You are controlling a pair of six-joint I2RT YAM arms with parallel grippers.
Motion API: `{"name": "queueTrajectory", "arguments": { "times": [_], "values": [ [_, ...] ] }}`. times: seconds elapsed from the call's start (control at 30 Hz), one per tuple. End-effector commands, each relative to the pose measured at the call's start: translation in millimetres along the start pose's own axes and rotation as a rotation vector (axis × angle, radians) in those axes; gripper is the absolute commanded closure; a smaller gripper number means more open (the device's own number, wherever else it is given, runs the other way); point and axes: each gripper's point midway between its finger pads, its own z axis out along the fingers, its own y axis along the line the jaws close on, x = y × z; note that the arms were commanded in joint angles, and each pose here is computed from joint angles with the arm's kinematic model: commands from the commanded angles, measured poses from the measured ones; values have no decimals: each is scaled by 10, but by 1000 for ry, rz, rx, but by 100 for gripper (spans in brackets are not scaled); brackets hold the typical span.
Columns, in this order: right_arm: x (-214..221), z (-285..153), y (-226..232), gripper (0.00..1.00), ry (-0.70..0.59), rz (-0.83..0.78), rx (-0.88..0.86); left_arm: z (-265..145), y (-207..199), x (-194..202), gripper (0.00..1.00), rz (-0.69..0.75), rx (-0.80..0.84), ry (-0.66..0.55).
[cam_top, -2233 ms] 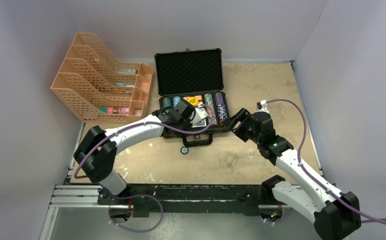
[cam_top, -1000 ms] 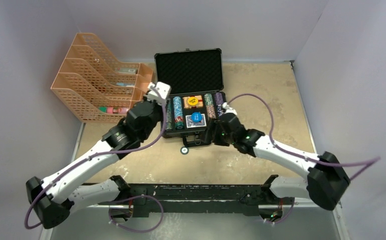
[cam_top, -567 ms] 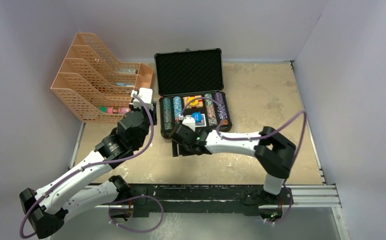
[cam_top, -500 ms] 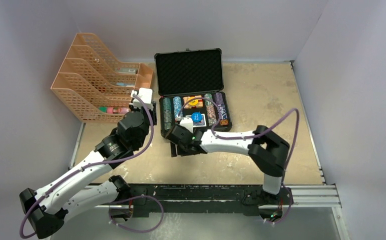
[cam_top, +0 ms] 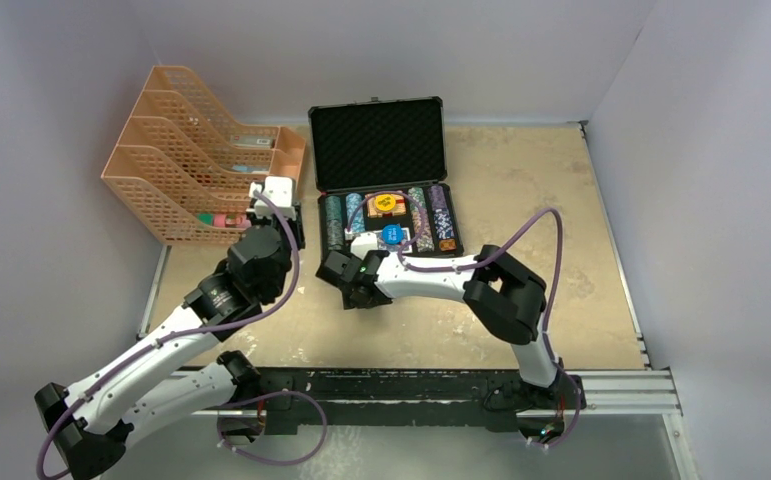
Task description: Pack up texas hold em set
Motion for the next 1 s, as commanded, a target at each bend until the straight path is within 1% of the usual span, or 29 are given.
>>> {"name": "queueTrajectory", "arguments": {
  "times": [0.0, 0.2, 0.4, 0.5, 0.7, 0.8, 0.87, 0.97],
  "values": [
    [55, 109, -54, 41, 5, -46, 49, 3, 40, -31, 67, -6, -17, -19],
    [133, 60, -57, 51, 32, -78, -3, 25, 16, 14, 67, 6, -14, -4],
    [311, -46, -225, 57, 90, -132, -25, 39, -27, 53, 67, 29, 5, 11],
    [410, -100, -327, 59, 123, -156, -26, 44, -33, 73, 67, 41, 7, 18],
    [635, -212, -513, 57, 204, -188, -35, 52, -47, 103, 67, 47, 12, 28],
    [744, -197, -510, 52, 252, -210, -52, 55, -64, 107, 67, 48, 18, 30],
    [794, -157, -516, 47, 271, -225, -48, 58, -63, 109, 67, 50, 17, 31],
    [961, -121, -535, 45, 332, -259, -68, 57, -62, 121, 67, 54, 18, 34]
  ]
}}
